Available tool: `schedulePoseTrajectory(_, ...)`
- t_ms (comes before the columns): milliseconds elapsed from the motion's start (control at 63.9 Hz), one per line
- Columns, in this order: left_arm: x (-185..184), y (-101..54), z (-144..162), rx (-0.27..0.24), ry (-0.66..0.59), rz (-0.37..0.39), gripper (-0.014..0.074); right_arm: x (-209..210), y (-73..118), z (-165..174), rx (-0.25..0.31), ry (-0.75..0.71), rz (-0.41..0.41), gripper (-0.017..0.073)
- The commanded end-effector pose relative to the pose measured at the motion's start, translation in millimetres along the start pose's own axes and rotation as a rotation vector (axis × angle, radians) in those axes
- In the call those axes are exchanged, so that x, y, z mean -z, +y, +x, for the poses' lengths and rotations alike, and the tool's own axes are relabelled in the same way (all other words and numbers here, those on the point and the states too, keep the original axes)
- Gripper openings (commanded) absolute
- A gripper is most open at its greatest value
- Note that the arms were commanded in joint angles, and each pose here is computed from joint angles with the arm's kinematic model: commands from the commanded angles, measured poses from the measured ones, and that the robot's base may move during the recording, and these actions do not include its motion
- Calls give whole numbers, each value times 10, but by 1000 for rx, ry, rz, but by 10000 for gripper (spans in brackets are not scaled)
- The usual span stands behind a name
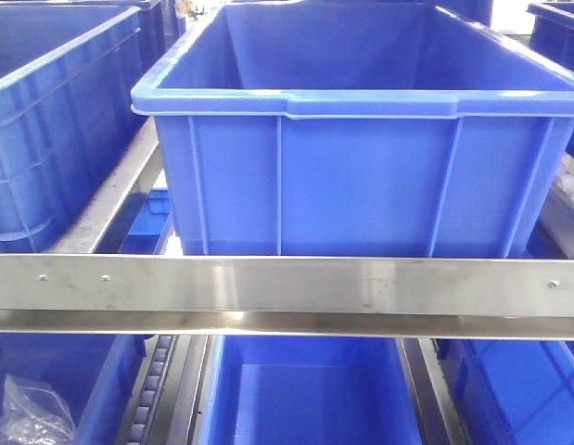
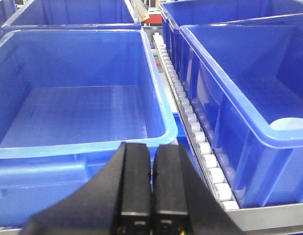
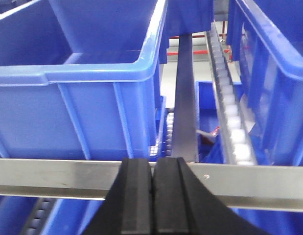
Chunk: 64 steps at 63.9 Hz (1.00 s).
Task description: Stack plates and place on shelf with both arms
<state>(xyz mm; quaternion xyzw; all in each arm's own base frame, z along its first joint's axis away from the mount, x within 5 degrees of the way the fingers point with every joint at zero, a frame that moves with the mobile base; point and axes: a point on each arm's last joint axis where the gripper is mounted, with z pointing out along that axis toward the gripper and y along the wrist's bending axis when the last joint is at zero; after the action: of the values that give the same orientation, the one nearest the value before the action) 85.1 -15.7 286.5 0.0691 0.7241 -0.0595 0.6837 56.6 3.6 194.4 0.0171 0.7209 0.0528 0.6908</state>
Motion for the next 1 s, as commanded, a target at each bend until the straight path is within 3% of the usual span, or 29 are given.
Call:
schedulePoseTrajectory(0, 12, 12, -175, 13, -113, -12, 83, 20, -10, -104, 25, -128, 14, 57)
schedulePoseTrajectory(94, 12, 12, -175, 13, -113, -12, 83, 21, -9, -116, -7, -142, 10, 57)
schedulePoseTrajectory(986, 12, 12, -175, 13, -113, -12, 83, 18, -12, -90, 1, -113, 15, 57)
